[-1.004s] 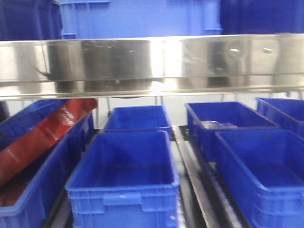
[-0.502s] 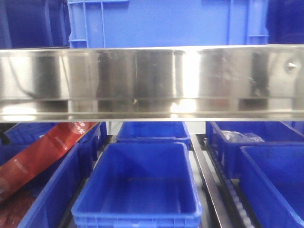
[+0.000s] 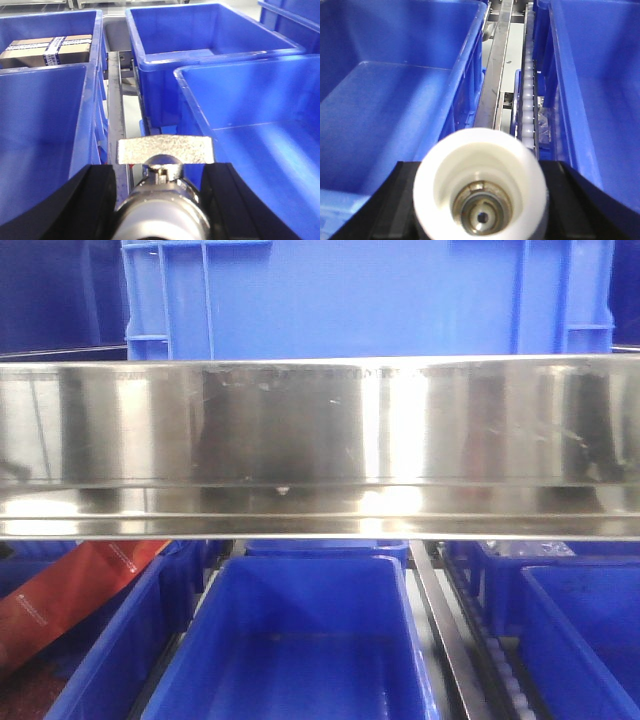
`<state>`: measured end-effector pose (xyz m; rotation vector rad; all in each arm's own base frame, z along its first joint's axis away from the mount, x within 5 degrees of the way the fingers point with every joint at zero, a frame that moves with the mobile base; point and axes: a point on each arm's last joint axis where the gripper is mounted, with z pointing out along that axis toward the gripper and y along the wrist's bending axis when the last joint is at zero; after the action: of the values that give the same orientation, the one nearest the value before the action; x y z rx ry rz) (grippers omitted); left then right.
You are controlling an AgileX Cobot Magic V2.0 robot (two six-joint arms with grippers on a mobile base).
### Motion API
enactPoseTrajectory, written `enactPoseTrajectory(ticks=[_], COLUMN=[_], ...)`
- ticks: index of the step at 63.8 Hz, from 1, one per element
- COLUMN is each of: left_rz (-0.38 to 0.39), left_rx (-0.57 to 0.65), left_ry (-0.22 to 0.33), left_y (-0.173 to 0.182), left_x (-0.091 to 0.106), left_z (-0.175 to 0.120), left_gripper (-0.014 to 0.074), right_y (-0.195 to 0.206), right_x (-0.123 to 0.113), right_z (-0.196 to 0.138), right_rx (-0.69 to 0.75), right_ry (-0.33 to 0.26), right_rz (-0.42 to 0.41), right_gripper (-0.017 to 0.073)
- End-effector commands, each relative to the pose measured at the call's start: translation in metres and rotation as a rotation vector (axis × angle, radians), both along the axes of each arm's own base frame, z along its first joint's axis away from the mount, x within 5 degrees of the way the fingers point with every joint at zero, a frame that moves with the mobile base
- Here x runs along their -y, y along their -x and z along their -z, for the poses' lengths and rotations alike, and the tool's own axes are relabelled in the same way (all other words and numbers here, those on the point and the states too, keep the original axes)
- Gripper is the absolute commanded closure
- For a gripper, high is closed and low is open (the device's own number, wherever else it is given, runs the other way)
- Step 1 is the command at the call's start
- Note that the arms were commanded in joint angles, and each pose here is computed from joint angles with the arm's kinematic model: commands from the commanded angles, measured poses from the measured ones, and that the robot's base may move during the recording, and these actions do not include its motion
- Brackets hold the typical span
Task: Place valve from conveyor to right shelf box
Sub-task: 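Drive up to the steel shelf and position grippers over blue bins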
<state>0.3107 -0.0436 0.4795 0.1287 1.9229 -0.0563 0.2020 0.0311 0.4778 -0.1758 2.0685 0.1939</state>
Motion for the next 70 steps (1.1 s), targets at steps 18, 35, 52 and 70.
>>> enactPoseTrajectory(ticks=[18,35,52,70], left_rz=[0.007,0.007,0.007,0.007], left_rx=[0.081,0.081,0.081,0.081], left_ry=[0.02,0.02,0.02,0.02], left_y=[0.004,0.004,0.004,0.004], left_x=[0.001,0.001,0.001,0.001], left_z=[-0.0124,-0.0124,-0.0124,-0.0124], left_gripper=[0.0705,0.0705,0.0705,0.0705], right_y=[0.0031,0.0031,0.003,0.0028], right_x=[0.0015,0.0015,0.0015,0.0015], right_z=[-0.0129,-0.0129,-0.0131,-0.0136], right_rx=[0.096,0.096,0.098,0.105], right_ry=[-0.009,-0.009,-0.01,-0.011], right_rz=[0.012,0.012,0.012,0.013], right_gripper=[0.0711,0.0711,0.0711,0.0711])
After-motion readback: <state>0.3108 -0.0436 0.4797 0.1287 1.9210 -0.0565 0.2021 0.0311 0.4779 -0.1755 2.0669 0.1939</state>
